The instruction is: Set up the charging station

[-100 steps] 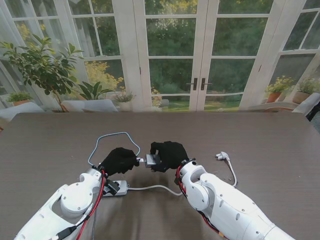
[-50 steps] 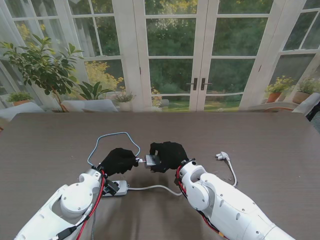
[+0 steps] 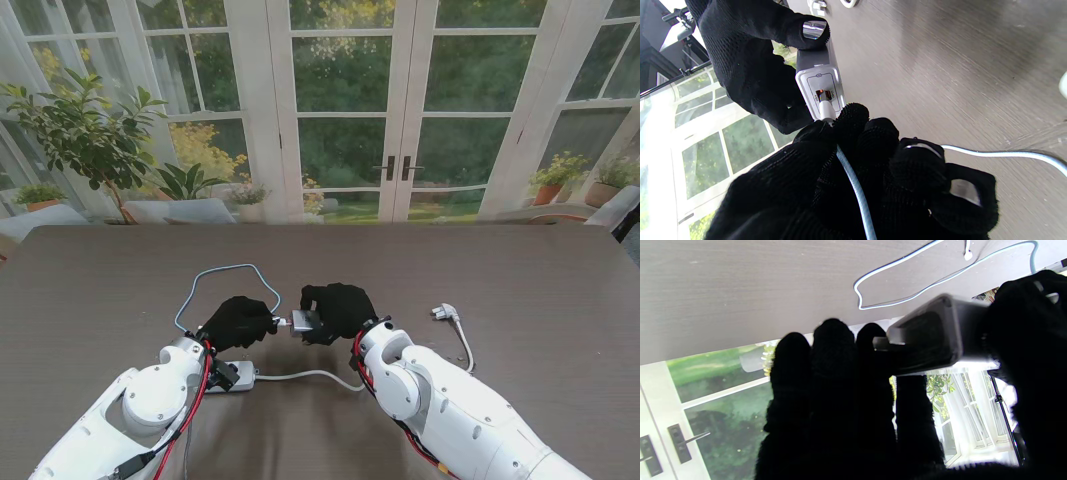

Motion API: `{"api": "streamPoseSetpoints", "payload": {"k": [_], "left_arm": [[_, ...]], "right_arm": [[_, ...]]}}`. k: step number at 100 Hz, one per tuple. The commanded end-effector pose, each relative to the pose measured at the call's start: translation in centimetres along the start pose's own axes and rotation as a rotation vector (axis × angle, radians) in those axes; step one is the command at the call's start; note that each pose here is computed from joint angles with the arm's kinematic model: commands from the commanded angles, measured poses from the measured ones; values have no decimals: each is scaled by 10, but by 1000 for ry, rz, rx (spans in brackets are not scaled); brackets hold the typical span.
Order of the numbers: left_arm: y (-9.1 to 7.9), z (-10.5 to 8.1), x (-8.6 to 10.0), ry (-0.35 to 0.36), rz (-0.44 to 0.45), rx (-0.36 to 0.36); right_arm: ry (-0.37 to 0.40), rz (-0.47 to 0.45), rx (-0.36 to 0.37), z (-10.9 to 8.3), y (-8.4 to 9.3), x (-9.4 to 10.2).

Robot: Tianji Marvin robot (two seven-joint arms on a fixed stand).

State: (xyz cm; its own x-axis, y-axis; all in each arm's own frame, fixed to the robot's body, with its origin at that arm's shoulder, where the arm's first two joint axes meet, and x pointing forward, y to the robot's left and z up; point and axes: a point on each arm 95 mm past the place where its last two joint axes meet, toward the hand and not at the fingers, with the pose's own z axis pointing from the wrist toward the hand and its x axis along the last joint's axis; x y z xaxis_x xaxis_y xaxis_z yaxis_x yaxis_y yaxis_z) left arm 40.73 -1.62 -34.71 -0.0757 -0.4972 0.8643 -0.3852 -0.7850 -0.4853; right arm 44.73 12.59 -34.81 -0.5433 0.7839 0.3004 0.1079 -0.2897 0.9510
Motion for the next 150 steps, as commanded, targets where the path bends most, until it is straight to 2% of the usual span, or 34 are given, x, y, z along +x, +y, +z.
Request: {"api": "streamPoseSetpoints", "payload": {"k": [1, 150], "left_arm": [[4, 1, 0, -1, -7, -24], [6, 3, -4, 0, -12, -56]], "right_arm": [[7, 5, 12, 1, -1, 4], [4, 21, 38, 3, -8, 9]]}}
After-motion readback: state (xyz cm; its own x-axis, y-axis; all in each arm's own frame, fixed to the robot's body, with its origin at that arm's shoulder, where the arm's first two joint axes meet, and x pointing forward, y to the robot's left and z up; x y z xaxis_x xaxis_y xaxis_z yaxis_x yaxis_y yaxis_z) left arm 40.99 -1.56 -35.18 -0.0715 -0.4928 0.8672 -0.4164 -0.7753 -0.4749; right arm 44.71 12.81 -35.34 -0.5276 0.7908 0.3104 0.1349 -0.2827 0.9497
